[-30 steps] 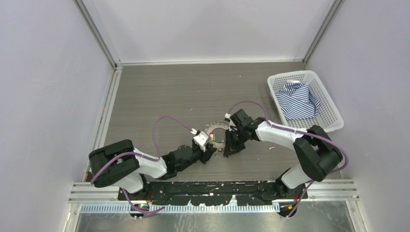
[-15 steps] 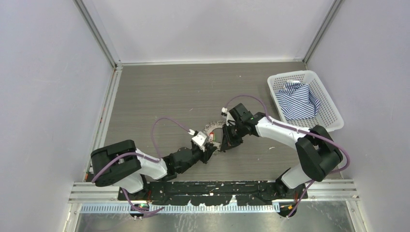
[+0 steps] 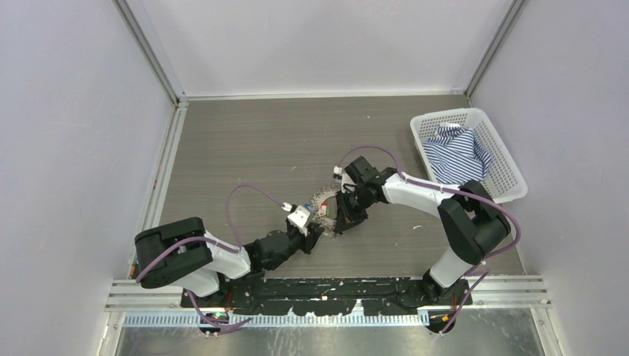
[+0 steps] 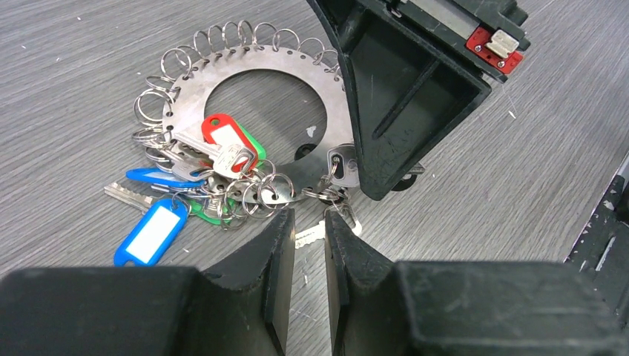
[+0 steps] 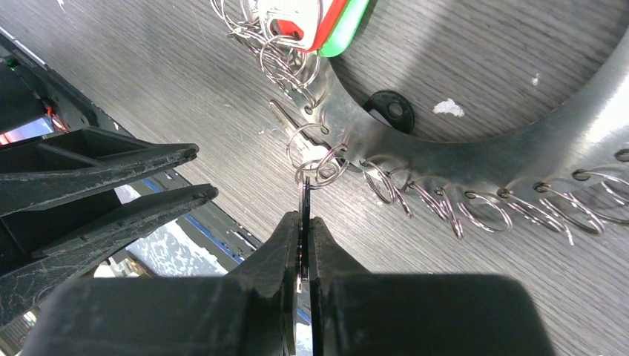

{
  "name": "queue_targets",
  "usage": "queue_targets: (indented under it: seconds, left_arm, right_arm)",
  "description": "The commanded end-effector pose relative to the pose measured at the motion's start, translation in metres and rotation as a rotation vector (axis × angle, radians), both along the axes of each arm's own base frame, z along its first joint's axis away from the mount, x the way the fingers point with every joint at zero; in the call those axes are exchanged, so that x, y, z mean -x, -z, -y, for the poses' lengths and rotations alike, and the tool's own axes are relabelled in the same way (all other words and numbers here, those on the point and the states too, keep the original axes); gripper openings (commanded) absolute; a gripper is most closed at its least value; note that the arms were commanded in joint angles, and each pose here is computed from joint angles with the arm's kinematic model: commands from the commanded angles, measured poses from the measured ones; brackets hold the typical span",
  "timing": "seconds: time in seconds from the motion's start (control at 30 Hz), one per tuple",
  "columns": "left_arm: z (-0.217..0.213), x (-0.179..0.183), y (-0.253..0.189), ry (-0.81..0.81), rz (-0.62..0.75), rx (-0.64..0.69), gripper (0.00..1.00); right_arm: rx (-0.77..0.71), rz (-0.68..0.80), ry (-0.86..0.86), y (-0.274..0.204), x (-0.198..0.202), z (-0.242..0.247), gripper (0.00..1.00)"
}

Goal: Remove the keys from the keyring

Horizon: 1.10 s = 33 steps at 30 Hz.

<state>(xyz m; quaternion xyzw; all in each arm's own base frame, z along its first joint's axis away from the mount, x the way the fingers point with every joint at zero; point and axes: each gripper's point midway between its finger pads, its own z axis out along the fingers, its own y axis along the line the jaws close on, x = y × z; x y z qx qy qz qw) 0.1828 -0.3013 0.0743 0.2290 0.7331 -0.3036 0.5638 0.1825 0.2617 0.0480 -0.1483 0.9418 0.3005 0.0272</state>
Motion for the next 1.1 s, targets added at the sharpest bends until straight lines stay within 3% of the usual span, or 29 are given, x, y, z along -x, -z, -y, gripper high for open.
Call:
queue_targets:
  seconds: [0.0, 0.33, 0.57, 0.83, 1.07]
  left_arm:
    - [0.002, -0.004, -0.023, -0.028, 0.033, 0.096, 0.23]
    - [0.019, 0.002, -0.03, 0.033, 0.054, 0.15, 0.24]
    - [0.028, -0.001, -0.028, 0.041, 0.097, 0.118, 0.24]
    - [0.014, -0.013, -0.031, -0.044, 0.171, 0.096, 0.34]
    - [0.012, -0.014, -0.041, 0.002, 0.29, 0.02, 0.38]
  right_arm:
    - [-0.026, 0.015, -0.001, -0.012, -0.008, -0.009, 0.01]
    - [-0.019, 0.03, 0.016, -0.017, -0.014, -0.008, 0.01]
    - [-0.026, 0.02, 0.014, -0.014, -0.011, -0.006, 0.01]
    - [-0.072, 0.049, 0.025, -0.027, -0.022, -0.012, 0.01]
    - [-0.099, 0.113, 0.03, -0.055, -0.028, -0.015, 0.01]
